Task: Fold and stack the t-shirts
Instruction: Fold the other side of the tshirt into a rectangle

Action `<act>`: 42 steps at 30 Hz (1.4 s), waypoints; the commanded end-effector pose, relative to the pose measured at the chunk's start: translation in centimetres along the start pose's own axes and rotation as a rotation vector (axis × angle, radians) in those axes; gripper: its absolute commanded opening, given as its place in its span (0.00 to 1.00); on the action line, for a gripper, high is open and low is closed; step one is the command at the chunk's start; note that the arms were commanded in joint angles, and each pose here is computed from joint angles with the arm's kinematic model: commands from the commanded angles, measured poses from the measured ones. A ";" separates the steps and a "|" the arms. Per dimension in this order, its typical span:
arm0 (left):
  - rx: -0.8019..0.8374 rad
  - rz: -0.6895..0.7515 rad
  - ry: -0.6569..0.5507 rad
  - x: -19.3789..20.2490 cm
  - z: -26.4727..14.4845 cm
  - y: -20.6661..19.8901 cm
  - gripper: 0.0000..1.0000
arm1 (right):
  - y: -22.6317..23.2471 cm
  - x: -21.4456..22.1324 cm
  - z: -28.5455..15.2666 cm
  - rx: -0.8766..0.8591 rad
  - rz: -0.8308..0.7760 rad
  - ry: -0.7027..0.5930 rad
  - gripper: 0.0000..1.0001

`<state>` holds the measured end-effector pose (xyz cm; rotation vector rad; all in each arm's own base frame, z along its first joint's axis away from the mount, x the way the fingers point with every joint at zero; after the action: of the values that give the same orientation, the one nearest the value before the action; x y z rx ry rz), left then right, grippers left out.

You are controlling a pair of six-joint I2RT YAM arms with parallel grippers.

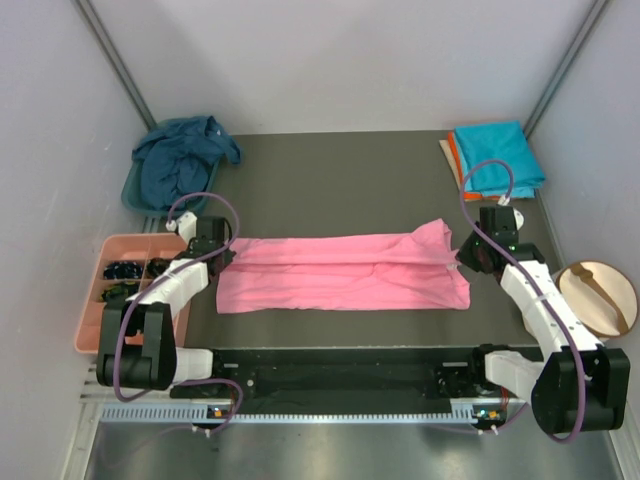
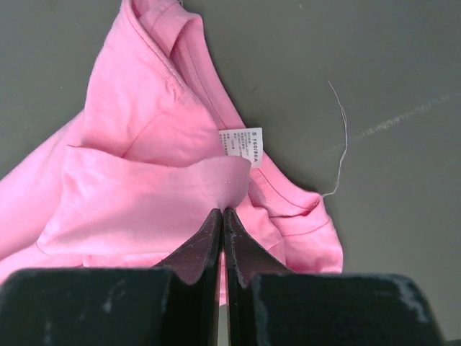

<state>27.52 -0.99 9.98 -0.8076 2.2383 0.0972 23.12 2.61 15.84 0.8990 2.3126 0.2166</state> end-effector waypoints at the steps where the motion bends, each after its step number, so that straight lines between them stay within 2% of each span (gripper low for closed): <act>1: 0.001 -0.032 -0.012 0.2 -0.6 0.4 0.00 | 0.0 0.0 -0.3 -0.016 0.018 -0.021 0.00; 31: -0.071 -0.032 0.034 1.9 -0.7 2.0 0.01 | -1.9 2.8 0.6 0.018 0.040 0.062 0.00; 32: -0.075 -0.031 0.039 2.0 -0.8 2.1 0.01 | -1.8 2.8 0.6 0.015 0.042 0.062 0.07; 34: -0.085 -0.046 0.035 1.9 -0.9 2.1 0.10 | -1.8 2.7 0.5 0.014 0.044 0.054 0.20; 35: -0.082 -0.052 0.026 1.7 -1.1 2.1 0.26 | -1.8 2.7 0.4 0.014 0.044 0.052 0.32; 36: -0.085 -0.059 0.022 1.5 -1.2 2.1 0.36 | -1.6 2.4 0.3 0.007 0.047 0.040 0.36; 38: -0.080 -0.081 0.007 1.2 -1.6 2.1 0.46 | -1.5 2.1 0.1 0.007 0.050 0.020 0.41; 41: -0.067 -0.113 -0.025 0.3 -2.5 1.9 0.56 | -1.4 1.5 -0.2 0.007 0.057 -0.012 0.42; 42: -0.058 -0.119 -0.035 -0.1 -2.8 1.8 0.73 | -1.3 1.3 -0.3 0.002 0.055 -0.020 0.43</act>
<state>24.53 -0.70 9.53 -0.9237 2.2545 0.1317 20.70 2.84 13.12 0.9713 2.3592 0.2278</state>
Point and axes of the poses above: each gripper's point midway between its finger pads, its own z axis out along the fingers, its own y axis along the line the jaws close on, x = y × z, the point moved 7 cm from there along -z, back along the fingers, and after that the axes turned 8 degrees about z, right-handed, at the moved point
